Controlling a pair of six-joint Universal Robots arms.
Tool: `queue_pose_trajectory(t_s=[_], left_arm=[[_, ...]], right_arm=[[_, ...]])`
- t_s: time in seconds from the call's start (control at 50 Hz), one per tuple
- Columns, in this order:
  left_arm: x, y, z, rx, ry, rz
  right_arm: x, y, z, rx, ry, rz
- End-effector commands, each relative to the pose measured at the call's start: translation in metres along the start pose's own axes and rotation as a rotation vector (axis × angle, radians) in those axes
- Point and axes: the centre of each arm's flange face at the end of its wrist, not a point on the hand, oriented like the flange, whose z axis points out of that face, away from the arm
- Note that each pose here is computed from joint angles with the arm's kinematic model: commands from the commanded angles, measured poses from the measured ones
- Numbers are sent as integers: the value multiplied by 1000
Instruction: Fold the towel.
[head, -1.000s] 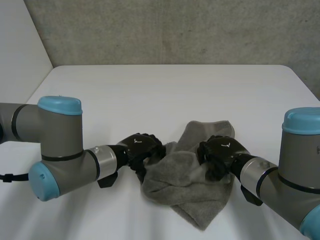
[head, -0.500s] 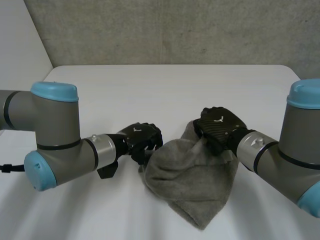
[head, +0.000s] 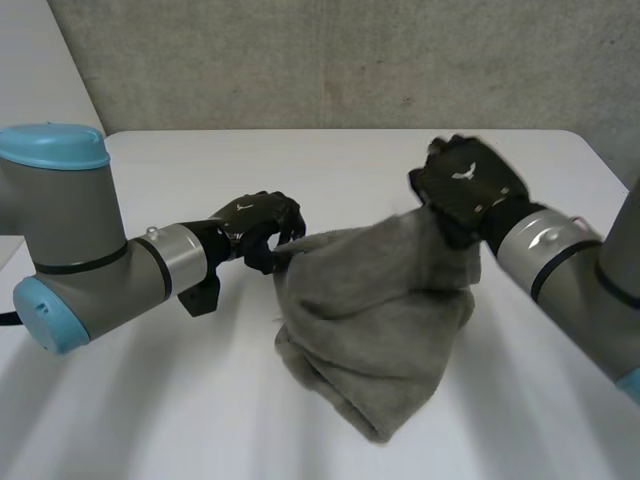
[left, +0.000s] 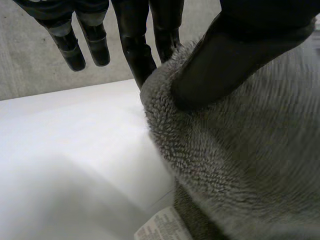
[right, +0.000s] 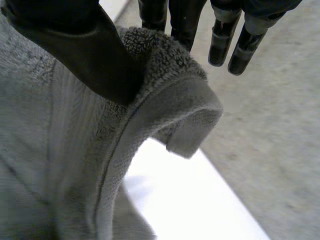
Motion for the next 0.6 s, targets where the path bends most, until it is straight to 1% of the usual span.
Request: queue_pose_trajectory(t_s=[0.02, 0.04, 0.06, 0.08, 0.1, 0.12, 0.14, 0.16, 0.18, 0.2, 0.22, 0.24, 0.26, 0.28, 0.3, 0.32, 0.34, 0.36, 0.38, 0.42, 0.44, 0.46, 0.48, 0.5, 0.52, 0.54, 0.56, 0.58, 0.6], left_arm=[[-3, -18, -1, 58, -9, 20], [-3, -18, -1, 58, -9, 20], [-5, -27, 3, 96, -11, 41], [-10, -39, 9, 147, -20, 70], [-10, -39, 9, 148, -20, 70], [-16, -52, 15, 205, -39, 99], [-25, -70, 17, 275, -80, 128], [-25, -70, 17, 276, -80, 128], [-32, -91, 15, 356, -128, 159], [-32, -92, 15, 357, -128, 160], [-32, -114, 9, 441, -163, 189], [-27, -139, -2, 534, -185, 220], [-27, -140, -2, 535, -185, 220], [-15, -164, -18, 630, -183, 257], [-1, -185, -36, 711, -170, 293], [-1, -185, -36, 712, -170, 294], [11, -200, -54, 768, -157, 319], [11, -200, -54, 769, -157, 319], [21, -204, -67, 790, -142, 335], [27, -199, -74, 778, -122, 340], [30, -188, -77, 748, -106, 335], [33, -175, -78, 709, -90, 327], [33, -175, -78, 709, -90, 327], [33, -158, -77, 663, -80, 308], [33, -158, -77, 662, -80, 308], [31, -139, -74, 610, -82, 289], [27, -116, -70, 544, -89, 263], [27, -116, -70, 544, -89, 263], [25, -93, -66, 478, -90, 231]], right_arm=[[-19, -11, 5, 56, -83, -17], [-16, -15, 16, 94, -66, -27], [-16, -15, 16, 95, -66, -28], [-15, -22, 27, 144, -48, -42], [-10, -34, 39, 216, -14, -66], [-10, -34, 39, 216, -13, -66], [0, -51, 50, 306, 44, -102], [0, -51, 50, 307, 44, -102], [14, -72, 56, 417, 121, -140], [29, -98, 57, 537, 214, -167], [29, -98, 57, 538, 215, -167], [45, -125, 50, 658, 315, -184], [61, -150, 38, 768, 411, -188], [62, -150, 38, 769, 412, -188], [71, -168, 24, 856, 466, -185], [71, -168, 24, 857, 467, -185], [74, -177, 14, 905, 476, -167], [74, -176, 9, 910, 455, -144], [74, -176, 9, 910, 455, -144], [70, -160, 6, 879, 365, -119], [70, -160, 6, 878, 364, -119], [68, -143, 7, 836, 311, -118], [68, -143, 7, 835, 310, -118], [66, -122, 11, 782, 255, -118], [59, -100, 14, 728, 193, -117], [59, -100, 14, 728, 193, -117], [52, -79, 16, 679, 139, -116], [44, -59, 18, 630, 91, -107], [44, -59, 18, 629, 90, -107]])
